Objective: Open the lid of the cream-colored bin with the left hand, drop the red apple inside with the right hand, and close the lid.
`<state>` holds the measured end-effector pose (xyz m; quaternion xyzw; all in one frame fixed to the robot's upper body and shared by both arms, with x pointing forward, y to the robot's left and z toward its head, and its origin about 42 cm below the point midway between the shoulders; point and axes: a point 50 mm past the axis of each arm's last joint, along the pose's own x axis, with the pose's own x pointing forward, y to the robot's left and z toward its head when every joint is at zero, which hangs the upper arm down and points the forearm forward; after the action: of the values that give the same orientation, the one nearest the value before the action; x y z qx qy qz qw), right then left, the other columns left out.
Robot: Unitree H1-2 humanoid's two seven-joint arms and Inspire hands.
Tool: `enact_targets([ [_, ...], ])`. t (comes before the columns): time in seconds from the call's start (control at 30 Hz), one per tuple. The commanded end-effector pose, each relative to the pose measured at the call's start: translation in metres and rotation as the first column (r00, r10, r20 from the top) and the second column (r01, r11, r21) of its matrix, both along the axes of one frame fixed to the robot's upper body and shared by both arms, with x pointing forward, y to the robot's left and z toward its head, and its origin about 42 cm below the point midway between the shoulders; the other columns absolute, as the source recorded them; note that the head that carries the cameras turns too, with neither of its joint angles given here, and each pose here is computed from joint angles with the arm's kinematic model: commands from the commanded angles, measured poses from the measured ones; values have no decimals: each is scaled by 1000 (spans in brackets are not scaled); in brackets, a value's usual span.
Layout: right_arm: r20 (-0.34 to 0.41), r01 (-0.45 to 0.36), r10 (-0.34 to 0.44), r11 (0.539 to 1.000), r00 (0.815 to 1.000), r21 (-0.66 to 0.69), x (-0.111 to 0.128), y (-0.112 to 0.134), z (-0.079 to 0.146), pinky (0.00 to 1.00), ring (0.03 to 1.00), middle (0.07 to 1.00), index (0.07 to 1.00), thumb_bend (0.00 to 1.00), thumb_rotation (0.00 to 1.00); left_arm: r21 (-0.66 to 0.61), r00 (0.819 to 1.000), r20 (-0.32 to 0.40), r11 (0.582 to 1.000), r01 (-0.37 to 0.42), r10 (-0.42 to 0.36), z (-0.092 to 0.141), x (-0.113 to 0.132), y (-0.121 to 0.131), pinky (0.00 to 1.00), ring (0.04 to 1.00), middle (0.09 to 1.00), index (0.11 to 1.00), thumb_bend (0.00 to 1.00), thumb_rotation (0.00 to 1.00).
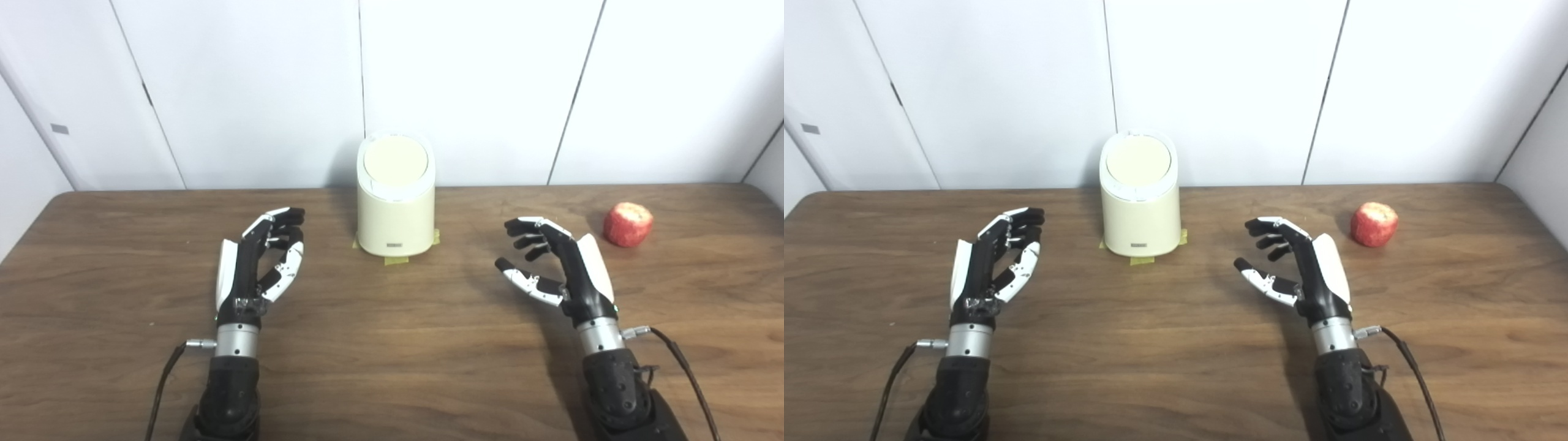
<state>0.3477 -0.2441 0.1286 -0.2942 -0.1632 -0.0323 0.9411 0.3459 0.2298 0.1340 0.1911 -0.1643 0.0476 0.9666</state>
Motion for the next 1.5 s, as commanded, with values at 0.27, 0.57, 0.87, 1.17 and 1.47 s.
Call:
enact_targets([
  [0.27,32,-11,11,1000,999,-6,3,0,8,481,609,664,662,298,266,30,1000,0,1000,-9,9,-5,-5,9,598,680,709,703,220,387],
  [0.57,33,-15,15,1000,999,0,4,1,7,471,597,660,662,299,270,44,1000,9,999,-11,11,-5,-4,11,599,680,707,700,224,397],
  [0.87,35,-16,16,1000,999,-2,3,4,5,486,615,665,665,303,279,36,989,144,999,37,-42,31,-1,2,630,710,735,724,382,865],
  [1.17,27,-19,18,1000,999,13,2,5,5,484,615,666,672,300,297,198,955,290,980,2,-60,103,21,-16,706,787,791,774,545,973],
  [1.47,27,-15,15,1000,1000,6,3,6,4,506,629,675,669,299,321,541,939,319,838,-70,-127,165,45,-53,932,960,901,900,635,996],
])
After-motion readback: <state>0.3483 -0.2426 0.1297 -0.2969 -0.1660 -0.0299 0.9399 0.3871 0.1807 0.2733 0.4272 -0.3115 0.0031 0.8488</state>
